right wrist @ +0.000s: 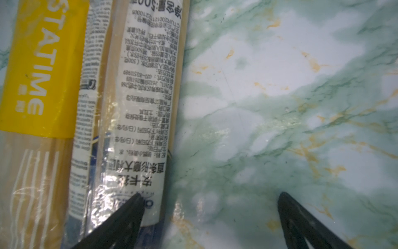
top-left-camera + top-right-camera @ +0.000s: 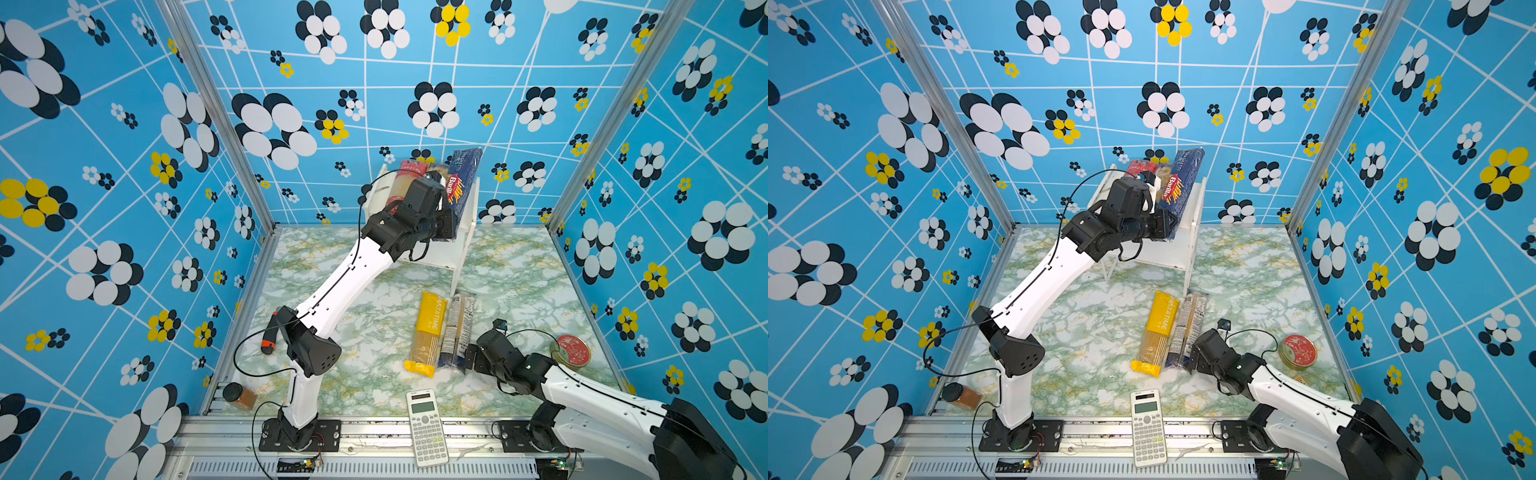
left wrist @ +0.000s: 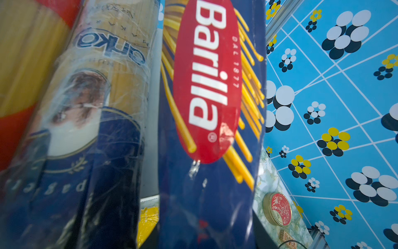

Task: Place and organize the pasta boxes and bags onto the shelf
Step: 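Lower the Barilla box beside the blue-and-yellow bag and adjust it upright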

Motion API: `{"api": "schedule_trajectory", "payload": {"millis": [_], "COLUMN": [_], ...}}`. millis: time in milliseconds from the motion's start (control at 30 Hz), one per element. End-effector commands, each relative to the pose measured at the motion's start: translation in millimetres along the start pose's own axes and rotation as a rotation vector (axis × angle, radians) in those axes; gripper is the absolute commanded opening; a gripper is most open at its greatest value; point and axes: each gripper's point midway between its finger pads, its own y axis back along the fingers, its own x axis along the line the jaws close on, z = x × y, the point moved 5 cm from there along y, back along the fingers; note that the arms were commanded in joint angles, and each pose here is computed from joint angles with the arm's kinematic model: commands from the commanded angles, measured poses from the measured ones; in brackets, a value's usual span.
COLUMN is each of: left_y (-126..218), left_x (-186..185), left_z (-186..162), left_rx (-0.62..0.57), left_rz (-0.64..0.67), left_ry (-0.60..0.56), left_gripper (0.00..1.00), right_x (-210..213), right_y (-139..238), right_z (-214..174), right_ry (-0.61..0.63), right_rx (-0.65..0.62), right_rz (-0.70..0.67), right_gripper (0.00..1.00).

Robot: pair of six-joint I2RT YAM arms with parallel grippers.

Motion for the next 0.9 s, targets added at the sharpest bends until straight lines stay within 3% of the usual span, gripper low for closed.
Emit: {"api": "schedule_trajectory", "payload": {"millis": [0,300,367,467,867], "left_y": [65,44,42,39,23], "left_x": [-34,-25,-24,-23,-18], "left_z": [67,61,60,58,49], "left_rx": [-0.313,-0.298,-0.295,-0.286,-0.253], "left_rz": [-0.12,-0.064,-0.056,-0.053,-0.033], "left_ry": [-0.036,-0.042,-0.043,-0.052,-0.054], "left_gripper": [0.28,0.31,0.39,0.35,0.41], "right_x": [-4,-5,-5,-5,-7], "right_y": [-1,-1,-1,-1,-1], "right_z": [-3,-4,-4,-4,-6], "right_ry": [-0.005,-0.003,-0.003,-0.003,-0.002], "right_rx": [0.014,0.016,0.015,0.017,0.02], "right_rz": [-0.012,-0.012,-0.014,-0.013,-0.016], "right_gripper": [0.99,0.99,0.99,0.99,0.99]}}
